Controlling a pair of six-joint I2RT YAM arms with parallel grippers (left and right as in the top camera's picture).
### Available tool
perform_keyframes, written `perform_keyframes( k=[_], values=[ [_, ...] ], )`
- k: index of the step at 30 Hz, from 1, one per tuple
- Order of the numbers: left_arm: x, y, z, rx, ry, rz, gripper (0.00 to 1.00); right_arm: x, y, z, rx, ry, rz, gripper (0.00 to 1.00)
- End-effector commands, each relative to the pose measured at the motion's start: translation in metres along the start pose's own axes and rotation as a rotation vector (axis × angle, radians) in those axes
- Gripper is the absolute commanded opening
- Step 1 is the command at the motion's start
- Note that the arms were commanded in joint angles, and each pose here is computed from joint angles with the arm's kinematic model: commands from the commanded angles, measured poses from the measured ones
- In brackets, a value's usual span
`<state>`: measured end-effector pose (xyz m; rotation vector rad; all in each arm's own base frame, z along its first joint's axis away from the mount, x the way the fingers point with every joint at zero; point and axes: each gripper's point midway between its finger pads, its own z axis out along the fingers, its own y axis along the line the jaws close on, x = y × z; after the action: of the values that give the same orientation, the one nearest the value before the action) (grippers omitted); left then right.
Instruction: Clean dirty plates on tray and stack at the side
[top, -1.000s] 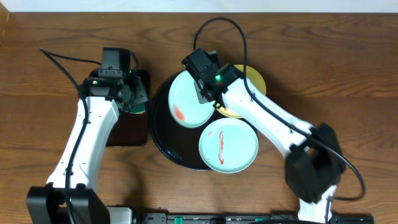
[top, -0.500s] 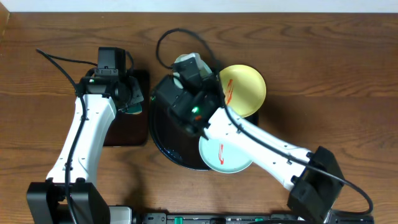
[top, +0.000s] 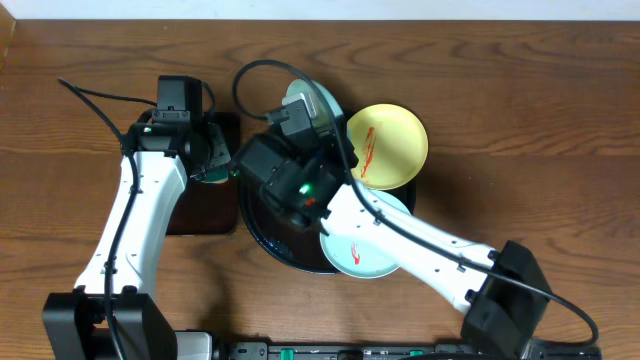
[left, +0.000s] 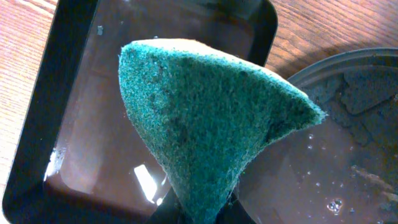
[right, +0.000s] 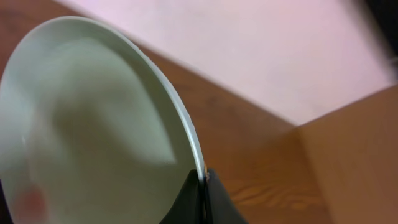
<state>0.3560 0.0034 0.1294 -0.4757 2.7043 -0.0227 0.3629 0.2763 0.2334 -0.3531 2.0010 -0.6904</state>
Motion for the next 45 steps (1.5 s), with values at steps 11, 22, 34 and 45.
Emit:
perform_keyframes(
  k=[11, 22, 34, 45],
  values=[
    [0.000, 0.001, 0.001, -0.003, 0.001, -0.004, 0.07, 0.038, -0.039, 0.064, -0.674, 0.453, 0.425, 0.01],
    [0.000, 0.001, 0.001, -0.003, 0.001, -0.004, 0.07, 0.159, -0.195, 0.144, -0.392, 0.779, 0.751, 0.01],
    [0.000, 0.001, 0.001, -0.003, 0.001, -0.004, 0.07, 0.292, -0.199, 0.167, -0.243, 0.983, 0.873, 0.01],
    [0.000, 0.001, 0.001, -0.003, 0.000, -0.004, 0.07, 0.308, -0.199, 0.173, -0.216, 0.959, 0.877, 0.29]
  ],
)
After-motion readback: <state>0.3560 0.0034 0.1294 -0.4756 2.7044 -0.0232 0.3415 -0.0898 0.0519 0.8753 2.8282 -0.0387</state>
